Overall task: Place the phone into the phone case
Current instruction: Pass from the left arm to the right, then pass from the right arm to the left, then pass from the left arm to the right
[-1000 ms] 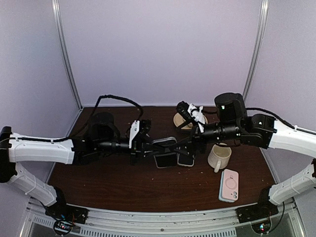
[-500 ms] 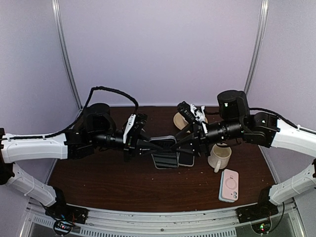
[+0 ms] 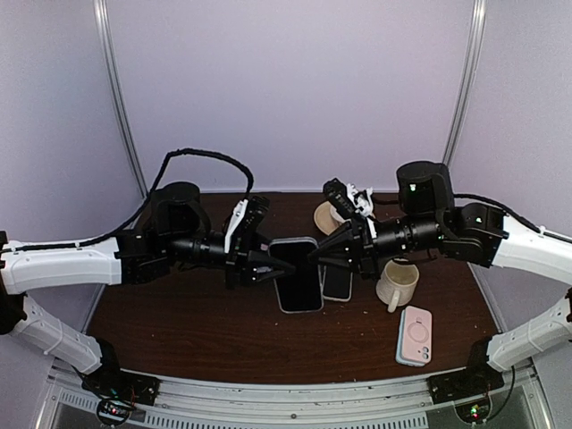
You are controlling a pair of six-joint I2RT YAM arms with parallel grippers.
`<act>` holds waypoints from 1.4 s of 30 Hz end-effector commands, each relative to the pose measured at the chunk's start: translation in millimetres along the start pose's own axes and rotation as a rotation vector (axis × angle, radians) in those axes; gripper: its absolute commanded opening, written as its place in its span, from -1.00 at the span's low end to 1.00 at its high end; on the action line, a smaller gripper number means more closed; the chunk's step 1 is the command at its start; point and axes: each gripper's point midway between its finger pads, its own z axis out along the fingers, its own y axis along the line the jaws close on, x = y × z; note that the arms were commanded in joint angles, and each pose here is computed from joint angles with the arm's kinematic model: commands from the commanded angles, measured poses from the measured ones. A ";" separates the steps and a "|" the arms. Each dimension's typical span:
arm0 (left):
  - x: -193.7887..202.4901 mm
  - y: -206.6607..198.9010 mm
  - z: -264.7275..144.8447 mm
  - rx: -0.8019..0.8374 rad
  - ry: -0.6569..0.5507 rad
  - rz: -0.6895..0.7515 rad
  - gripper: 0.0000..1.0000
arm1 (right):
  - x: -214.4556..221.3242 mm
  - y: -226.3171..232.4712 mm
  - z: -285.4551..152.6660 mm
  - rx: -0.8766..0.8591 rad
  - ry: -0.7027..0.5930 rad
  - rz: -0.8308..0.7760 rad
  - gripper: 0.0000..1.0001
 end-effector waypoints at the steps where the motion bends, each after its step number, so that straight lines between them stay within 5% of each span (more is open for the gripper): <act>1: -22.8 9.0 -1.7 -0.067 -0.066 0.042 -0.07 | -66.7 9.3 -30.4 0.022 -0.232 -0.033 -1.00; 4: -19.2 9.2 -4.5 -0.083 -0.072 0.038 0.00 | -78.0 9.8 -43.4 0.051 -0.288 -0.045 -1.00; 7: -18.3 6.6 -6.1 -0.076 -0.072 0.035 -0.14 | -83.2 10.9 -50.1 0.058 -0.324 -0.050 -1.00; 12: -23.4 0.3 -6.6 -0.041 -0.083 0.034 -1.00 | -81.9 8.5 -49.5 0.066 -0.325 -0.039 -1.00; 15: -34.5 0.6 -10.2 -0.050 -0.114 0.030 -1.00 | -69.6 1.8 -45.3 0.090 -0.292 -0.019 -0.98; 16: -40.6 0.4 -11.8 -0.053 -0.130 0.029 -1.00 | -64.0 0.9 -42.8 0.088 -0.276 -0.012 -0.78; 18: -52.0 3.8 -14.4 -0.075 -0.159 0.016 -1.00 | -50.8 -2.5 -36.4 0.088 -0.239 0.014 -0.01; 19: -56.5 6.8 -16.0 -0.090 -0.172 0.003 -1.00 | -44.4 -3.1 -33.1 0.082 -0.221 0.026 0.22; 22: -63.8 9.8 -19.3 -0.083 -0.208 -0.033 -1.00 | -29.0 -1.4 -22.4 0.039 -0.185 0.068 0.38; 27: -61.8 8.9 -14.9 -0.039 -0.233 -0.083 -1.00 | -22.4 2.6 -10.2 -0.024 -0.174 0.098 0.01; 33: -64.4 5.7 -16.6 -0.022 -0.260 -0.093 -1.00 | -22.9 -0.3 -8.0 -0.023 -0.188 0.101 -0.94; 41: -54.9 11.5 -19.5 -0.061 -0.230 -0.116 -1.00 | -26.1 -7.0 -10.3 -0.001 -0.190 0.132 -1.00; 42: -52.4 15.1 -19.9 -0.083 -0.220 -0.123 -0.75 | -25.7 -9.3 -10.2 0.009 -0.188 0.140 -1.00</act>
